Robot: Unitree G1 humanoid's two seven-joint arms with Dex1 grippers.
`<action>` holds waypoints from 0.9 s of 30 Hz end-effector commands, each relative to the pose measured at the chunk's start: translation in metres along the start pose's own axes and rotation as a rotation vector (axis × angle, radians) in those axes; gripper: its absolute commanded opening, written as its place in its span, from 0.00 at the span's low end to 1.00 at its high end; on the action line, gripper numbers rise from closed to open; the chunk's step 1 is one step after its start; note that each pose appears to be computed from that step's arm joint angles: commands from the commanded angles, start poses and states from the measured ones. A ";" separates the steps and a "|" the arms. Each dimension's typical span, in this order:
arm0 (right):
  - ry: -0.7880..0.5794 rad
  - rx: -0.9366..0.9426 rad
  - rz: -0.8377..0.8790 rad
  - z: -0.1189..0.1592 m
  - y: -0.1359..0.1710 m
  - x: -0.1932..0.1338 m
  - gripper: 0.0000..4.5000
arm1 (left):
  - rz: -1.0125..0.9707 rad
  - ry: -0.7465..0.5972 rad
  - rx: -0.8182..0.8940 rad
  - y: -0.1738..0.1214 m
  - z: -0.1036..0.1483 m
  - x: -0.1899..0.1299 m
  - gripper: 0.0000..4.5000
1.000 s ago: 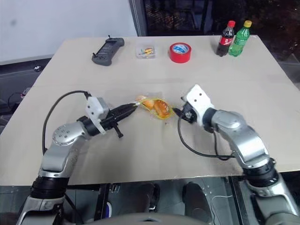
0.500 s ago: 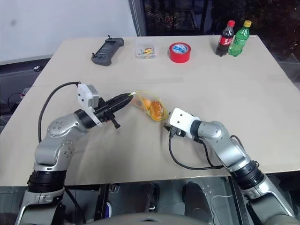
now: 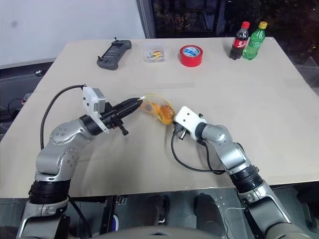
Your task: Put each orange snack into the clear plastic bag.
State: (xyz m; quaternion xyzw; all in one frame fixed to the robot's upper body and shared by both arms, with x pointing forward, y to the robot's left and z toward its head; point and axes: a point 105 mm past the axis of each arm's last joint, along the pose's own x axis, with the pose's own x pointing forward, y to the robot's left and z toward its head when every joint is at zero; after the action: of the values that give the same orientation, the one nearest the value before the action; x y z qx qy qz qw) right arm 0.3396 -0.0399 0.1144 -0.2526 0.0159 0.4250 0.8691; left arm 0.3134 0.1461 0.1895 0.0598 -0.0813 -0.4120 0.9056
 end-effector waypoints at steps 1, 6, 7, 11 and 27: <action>-0.070 -0.054 -0.086 0.025 -0.031 -0.011 0.01 | 0.005 -0.073 0.045 0.002 0.025 0.001 0.00; -0.049 -0.147 -0.173 0.038 -0.080 -0.030 0.01 | 0.034 -0.131 -0.045 0.012 0.033 0.014 0.00; -0.041 -0.161 -0.182 0.038 -0.085 -0.033 0.01 | 0.031 -0.137 -0.065 0.012 0.034 0.017 0.00; 0.004 -0.246 -0.242 0.043 -0.121 -0.046 0.01 | 0.021 -0.160 -0.151 0.015 0.040 0.042 0.00; 0.289 -0.553 -0.343 0.037 -0.171 -0.125 0.01 | -0.060 -0.095 0.289 0.008 0.034 0.078 0.00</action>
State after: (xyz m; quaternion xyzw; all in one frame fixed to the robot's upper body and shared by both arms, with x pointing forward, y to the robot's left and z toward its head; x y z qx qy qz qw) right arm 0.3881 -0.1728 0.2566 -0.5292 -0.0642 0.2591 0.8054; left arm 0.3700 0.0773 0.2405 0.1146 -0.1689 -0.4450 0.8720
